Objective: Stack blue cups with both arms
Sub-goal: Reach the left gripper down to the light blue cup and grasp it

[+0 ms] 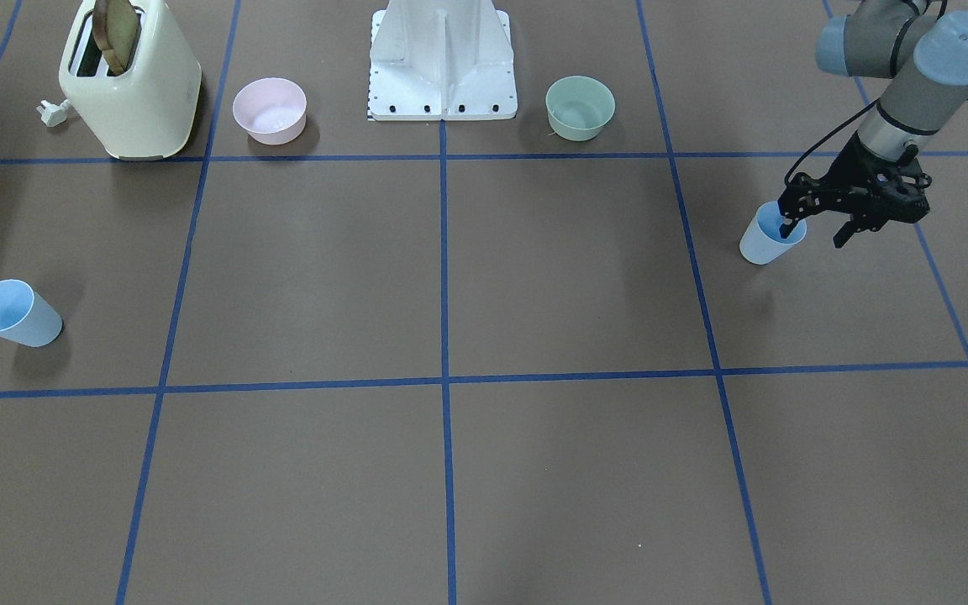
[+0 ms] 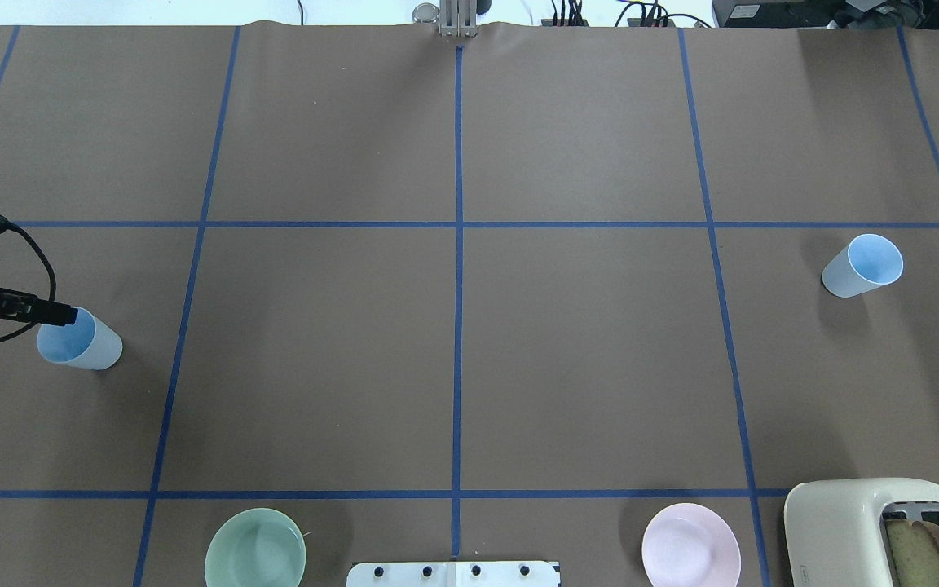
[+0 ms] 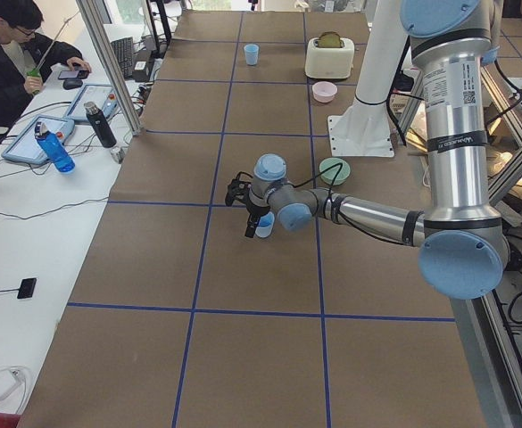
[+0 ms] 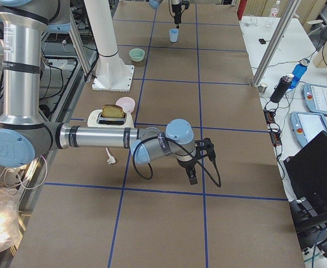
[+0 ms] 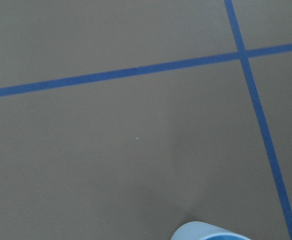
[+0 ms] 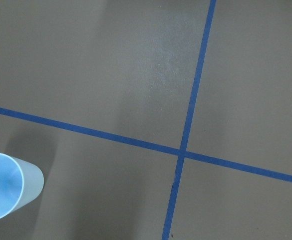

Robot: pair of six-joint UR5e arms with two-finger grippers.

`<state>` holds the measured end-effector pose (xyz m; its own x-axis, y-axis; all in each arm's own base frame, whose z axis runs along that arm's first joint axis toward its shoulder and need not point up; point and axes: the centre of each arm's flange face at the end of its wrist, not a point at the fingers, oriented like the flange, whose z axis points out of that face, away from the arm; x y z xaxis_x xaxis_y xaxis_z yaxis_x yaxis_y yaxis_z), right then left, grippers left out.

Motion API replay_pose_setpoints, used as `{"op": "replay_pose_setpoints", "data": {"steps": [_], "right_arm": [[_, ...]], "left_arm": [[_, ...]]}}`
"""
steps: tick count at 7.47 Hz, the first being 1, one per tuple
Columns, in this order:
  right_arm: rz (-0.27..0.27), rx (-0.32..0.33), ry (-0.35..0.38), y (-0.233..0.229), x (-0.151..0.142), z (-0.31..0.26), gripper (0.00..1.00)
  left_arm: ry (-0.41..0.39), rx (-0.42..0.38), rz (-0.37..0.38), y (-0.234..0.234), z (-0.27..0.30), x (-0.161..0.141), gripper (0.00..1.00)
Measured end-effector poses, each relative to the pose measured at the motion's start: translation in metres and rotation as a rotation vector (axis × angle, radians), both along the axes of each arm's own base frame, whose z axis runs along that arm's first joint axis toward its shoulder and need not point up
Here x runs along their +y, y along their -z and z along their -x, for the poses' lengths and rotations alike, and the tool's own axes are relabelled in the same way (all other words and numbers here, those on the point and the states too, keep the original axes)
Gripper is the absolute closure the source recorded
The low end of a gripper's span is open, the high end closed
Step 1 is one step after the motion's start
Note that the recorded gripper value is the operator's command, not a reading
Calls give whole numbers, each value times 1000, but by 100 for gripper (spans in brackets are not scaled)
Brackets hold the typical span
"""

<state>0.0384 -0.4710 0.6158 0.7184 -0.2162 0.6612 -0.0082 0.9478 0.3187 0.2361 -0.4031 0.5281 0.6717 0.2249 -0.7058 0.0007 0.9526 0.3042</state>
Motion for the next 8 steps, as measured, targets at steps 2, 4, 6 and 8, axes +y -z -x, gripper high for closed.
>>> {"op": "replay_pose_setpoints", "data": {"steps": [2, 4, 6, 8], "right_arm": [[0, 0, 0, 0, 0, 0, 0], [-1, 0, 0, 0, 0, 0, 0], [-2, 0, 0, 1, -1, 0, 0], [-3, -1, 1, 1, -1, 0, 0]], "left_arm": [[-23, -15, -5, -5, -9, 9, 100], [-48, -2, -24, 5, -10, 13, 100], [-82, 61, -17, 46, 0, 15, 100], [-78, 84, 0, 115, -16, -16, 100]]}}
